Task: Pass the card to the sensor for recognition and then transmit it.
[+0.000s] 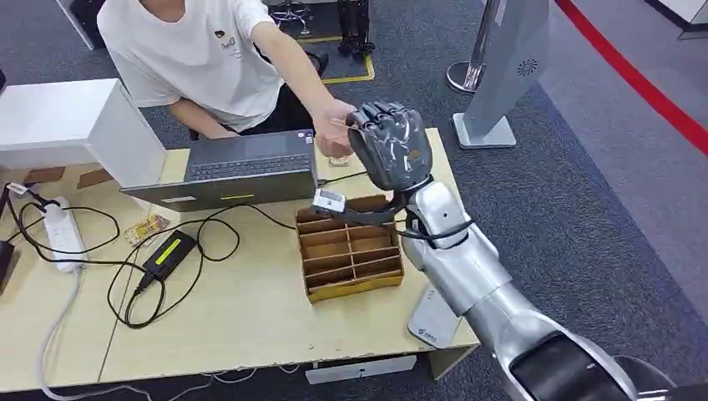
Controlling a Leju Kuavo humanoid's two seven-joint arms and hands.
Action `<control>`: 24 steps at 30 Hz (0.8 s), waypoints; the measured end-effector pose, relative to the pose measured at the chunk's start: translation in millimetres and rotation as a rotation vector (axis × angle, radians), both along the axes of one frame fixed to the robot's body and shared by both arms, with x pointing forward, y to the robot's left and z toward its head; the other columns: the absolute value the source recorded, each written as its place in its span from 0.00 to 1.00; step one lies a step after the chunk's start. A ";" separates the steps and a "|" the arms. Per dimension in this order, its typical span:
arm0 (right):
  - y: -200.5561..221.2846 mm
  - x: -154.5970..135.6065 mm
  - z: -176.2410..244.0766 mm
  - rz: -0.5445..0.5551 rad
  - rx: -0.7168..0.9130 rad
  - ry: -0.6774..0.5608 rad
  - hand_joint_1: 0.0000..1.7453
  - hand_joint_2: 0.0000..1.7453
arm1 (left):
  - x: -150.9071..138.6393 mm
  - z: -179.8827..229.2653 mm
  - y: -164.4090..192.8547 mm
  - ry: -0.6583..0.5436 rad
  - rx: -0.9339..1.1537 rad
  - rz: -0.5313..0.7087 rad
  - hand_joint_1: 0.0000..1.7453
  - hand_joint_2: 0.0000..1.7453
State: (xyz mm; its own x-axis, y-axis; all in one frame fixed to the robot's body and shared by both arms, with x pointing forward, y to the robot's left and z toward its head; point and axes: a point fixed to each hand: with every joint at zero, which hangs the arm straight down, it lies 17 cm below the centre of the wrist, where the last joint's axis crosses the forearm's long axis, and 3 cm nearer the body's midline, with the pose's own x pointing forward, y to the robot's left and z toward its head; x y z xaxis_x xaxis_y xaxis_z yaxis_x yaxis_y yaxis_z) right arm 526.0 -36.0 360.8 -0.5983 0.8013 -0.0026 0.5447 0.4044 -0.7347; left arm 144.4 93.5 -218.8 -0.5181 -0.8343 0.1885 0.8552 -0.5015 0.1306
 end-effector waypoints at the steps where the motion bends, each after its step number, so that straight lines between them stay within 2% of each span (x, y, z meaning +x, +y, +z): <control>1: 1.7 3.5 -1.0 -0.007 -0.002 0.002 0.81 1.00 | 0.0 0.1 0.4 0.000 0.002 -0.009 0.00 1.00; 12: 14.3 22.3 -14.7 -0.028 -0.040 0.060 0.81 1.00 | 2.0 0.6 1.7 -0.006 0.010 -0.032 0.00 1.00; 13: 14.5 22.7 -16.4 -0.028 -0.042 0.064 0.00 1.00 | 2.2 0.6 1.9 -0.007 0.010 -0.032 0.00 1.00; 24: 11.8 28.3 -26.4 -0.063 -0.084 0.075 0.00 1.00 | 0.2 1.2 1.7 0.006 0.009 -0.038 0.00 1.00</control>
State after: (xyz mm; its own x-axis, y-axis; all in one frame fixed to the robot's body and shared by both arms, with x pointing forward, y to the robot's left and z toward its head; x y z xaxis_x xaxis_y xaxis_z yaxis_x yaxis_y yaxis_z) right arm 554.3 -24.3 334.4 -0.5478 0.8361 -0.0287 0.5096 0.3063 -0.8040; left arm 144.6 95.1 -217.6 -0.5481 -0.8158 0.1845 0.8364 -0.5345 0.1212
